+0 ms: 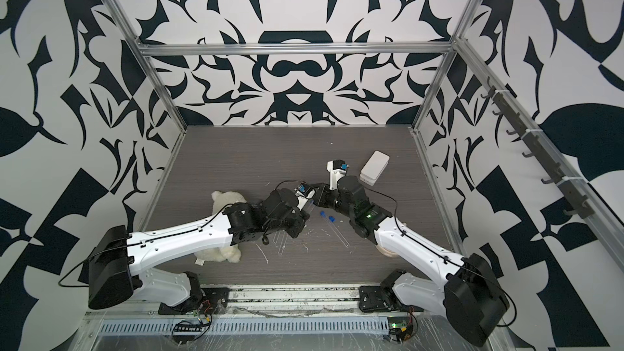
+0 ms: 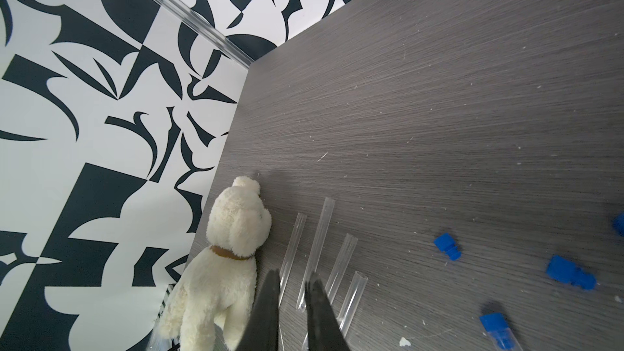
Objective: Remove stoppers from test tubes
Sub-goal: Open the stopper on the test tube, then place the stopper at the center of the board, then place the test tube at the center of the board.
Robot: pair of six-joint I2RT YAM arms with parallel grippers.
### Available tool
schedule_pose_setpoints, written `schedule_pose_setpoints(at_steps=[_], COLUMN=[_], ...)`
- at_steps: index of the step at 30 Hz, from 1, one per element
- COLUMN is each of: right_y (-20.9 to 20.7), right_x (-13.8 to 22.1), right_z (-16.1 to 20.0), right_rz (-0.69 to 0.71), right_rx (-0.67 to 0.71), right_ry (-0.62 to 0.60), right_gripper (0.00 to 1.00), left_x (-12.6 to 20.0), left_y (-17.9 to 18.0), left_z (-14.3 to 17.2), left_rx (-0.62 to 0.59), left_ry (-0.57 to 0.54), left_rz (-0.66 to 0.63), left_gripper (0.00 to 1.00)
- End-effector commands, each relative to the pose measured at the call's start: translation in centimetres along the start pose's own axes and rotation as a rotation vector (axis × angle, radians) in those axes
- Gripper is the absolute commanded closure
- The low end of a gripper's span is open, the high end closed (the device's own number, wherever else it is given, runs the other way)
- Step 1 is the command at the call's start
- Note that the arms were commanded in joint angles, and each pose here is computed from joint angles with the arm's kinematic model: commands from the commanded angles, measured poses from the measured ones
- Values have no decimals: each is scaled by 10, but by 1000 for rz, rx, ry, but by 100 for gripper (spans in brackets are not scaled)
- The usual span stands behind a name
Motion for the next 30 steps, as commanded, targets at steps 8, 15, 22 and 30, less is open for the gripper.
schedule_pose_setpoints(at_steps=[8, 15, 22, 30], right_y=[8, -12, -50, -89], right_x=[16, 21, 24, 13], right_z=[-38, -50, -58, -55], right_rz=[-142, -38, 187, 349], right_rx=[-127, -75, 32, 67], right_ry=[-67, -112, -168, -177], right_gripper=[100, 100, 100, 100], left_x=[8, 1, -24, -62], left_y=[20, 24, 30, 35], left_z=[5, 14, 40, 81], left_rx=[35, 60, 154, 241], left_ry=[-13, 17, 95, 204], left_rz=[-80, -93, -126, -161], left_gripper=[94, 94, 93, 93])
Point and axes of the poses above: each gripper's point midway between its finger pads, its own x axis back along the fingers, its own y axis along the line the jaws close on, z = x × y, the point moved 1 cm from there along x, back along the fingers, and after that the axes turned 3 degrees about x, right-handed, at the moved point
